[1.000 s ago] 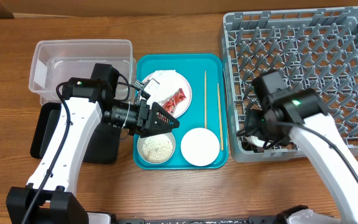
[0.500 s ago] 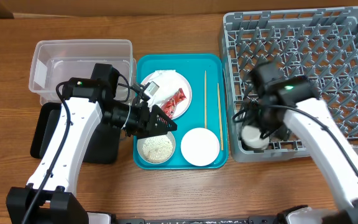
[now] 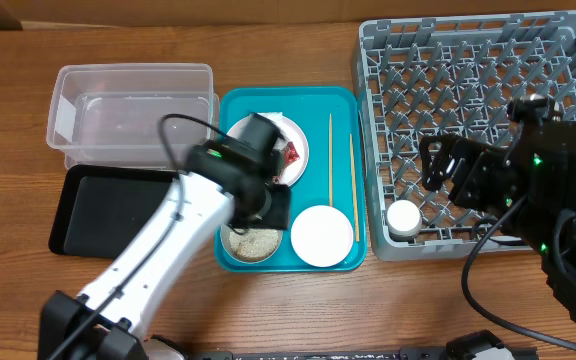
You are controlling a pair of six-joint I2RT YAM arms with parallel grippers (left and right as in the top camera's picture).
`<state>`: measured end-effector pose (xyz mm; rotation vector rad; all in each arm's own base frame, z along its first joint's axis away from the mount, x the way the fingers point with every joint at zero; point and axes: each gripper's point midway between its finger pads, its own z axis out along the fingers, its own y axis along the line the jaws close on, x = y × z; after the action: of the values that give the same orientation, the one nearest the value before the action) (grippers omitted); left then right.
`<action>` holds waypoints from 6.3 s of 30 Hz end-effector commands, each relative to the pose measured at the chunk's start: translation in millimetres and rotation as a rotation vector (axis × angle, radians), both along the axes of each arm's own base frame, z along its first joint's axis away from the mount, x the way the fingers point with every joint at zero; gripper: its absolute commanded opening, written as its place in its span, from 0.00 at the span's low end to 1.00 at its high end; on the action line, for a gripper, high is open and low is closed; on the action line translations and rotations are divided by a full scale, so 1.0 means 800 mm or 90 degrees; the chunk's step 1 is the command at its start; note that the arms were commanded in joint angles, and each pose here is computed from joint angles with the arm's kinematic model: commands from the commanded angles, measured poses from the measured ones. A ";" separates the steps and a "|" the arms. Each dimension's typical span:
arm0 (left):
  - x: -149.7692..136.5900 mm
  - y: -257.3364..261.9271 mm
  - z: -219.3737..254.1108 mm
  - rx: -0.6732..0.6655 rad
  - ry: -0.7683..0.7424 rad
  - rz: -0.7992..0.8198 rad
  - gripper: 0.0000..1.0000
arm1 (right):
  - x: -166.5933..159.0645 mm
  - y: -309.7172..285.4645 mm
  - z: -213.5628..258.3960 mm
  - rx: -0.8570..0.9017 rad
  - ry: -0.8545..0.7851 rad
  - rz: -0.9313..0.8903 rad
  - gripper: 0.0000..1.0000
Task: Sort waste into correct bins and load items into the dishwasher
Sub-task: 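Lift the rice bowl with the left gripper toward the black tray, then tip the rice bowl with the left gripper, pouring rice onto the black tray, then set the emptied bowl back on the teal tray with the left gripper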
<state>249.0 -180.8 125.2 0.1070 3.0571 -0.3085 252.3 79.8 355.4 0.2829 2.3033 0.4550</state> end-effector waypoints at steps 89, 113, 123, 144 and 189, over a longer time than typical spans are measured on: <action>0.094 0.249 0.073 -0.807 -0.141 0.290 0.04 | -0.011 -0.001 -0.024 -0.022 0.058 0.010 0.99; 0.087 0.237 0.074 -0.714 -0.188 0.153 0.04 | -0.011 -0.002 -0.024 -0.023 0.059 0.010 1.00; 0.091 0.224 0.096 -0.772 -0.130 0.221 0.04 | -0.013 -0.002 -0.026 -0.024 0.065 0.010 1.00; 0.028 0.138 0.061 -0.327 0.044 0.064 0.04 | -0.016 -0.003 -0.029 -0.027 0.072 0.010 1.00; 0.169 -0.006 -0.100 0.085 -0.146 -0.140 0.58 | -0.022 -0.005 -0.035 -0.042 0.087 0.020 1.00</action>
<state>389.7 -175.3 67.2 0.2504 2.7980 -0.0541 235.4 75.6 325.3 0.2639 2.4625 0.3828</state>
